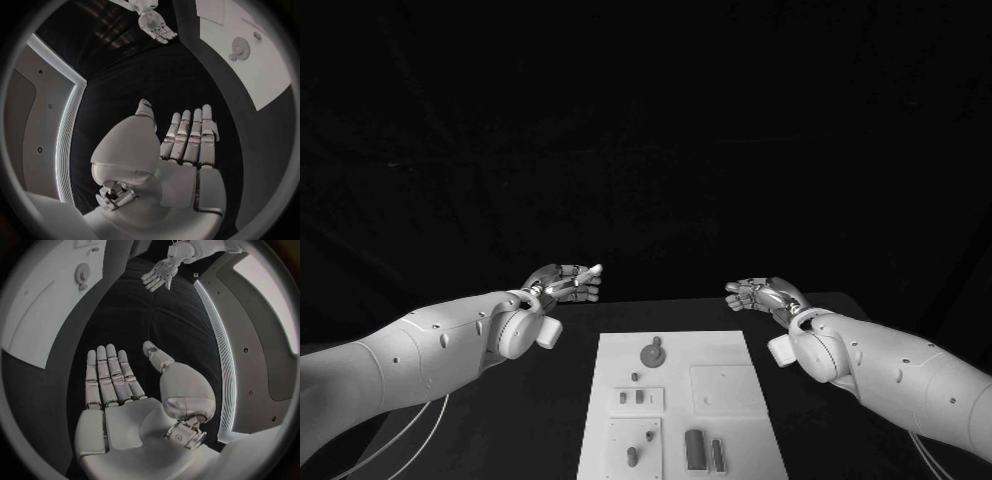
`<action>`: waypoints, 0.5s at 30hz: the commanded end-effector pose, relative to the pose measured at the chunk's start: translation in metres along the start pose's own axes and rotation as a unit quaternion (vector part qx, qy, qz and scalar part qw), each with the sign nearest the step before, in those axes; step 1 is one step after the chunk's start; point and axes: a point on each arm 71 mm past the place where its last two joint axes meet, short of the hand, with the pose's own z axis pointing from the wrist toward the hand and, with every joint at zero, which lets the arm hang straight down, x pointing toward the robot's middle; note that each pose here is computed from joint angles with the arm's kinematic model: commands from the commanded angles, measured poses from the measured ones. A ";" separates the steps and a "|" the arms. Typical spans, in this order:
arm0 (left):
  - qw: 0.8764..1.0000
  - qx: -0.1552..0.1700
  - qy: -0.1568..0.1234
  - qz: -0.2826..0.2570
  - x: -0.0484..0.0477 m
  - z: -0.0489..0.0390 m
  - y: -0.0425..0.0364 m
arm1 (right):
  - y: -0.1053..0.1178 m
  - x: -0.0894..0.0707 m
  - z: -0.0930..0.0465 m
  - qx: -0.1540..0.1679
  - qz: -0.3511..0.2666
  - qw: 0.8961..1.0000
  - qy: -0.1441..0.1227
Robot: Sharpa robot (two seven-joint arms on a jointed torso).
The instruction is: Assemble the parts on the task board
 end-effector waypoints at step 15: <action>0.996 0.047 -0.054 -0.046 0.0524 -0.0280 0.0012 | 0.020 0.031 -0.026 -0.042 0.061 0.996 -0.050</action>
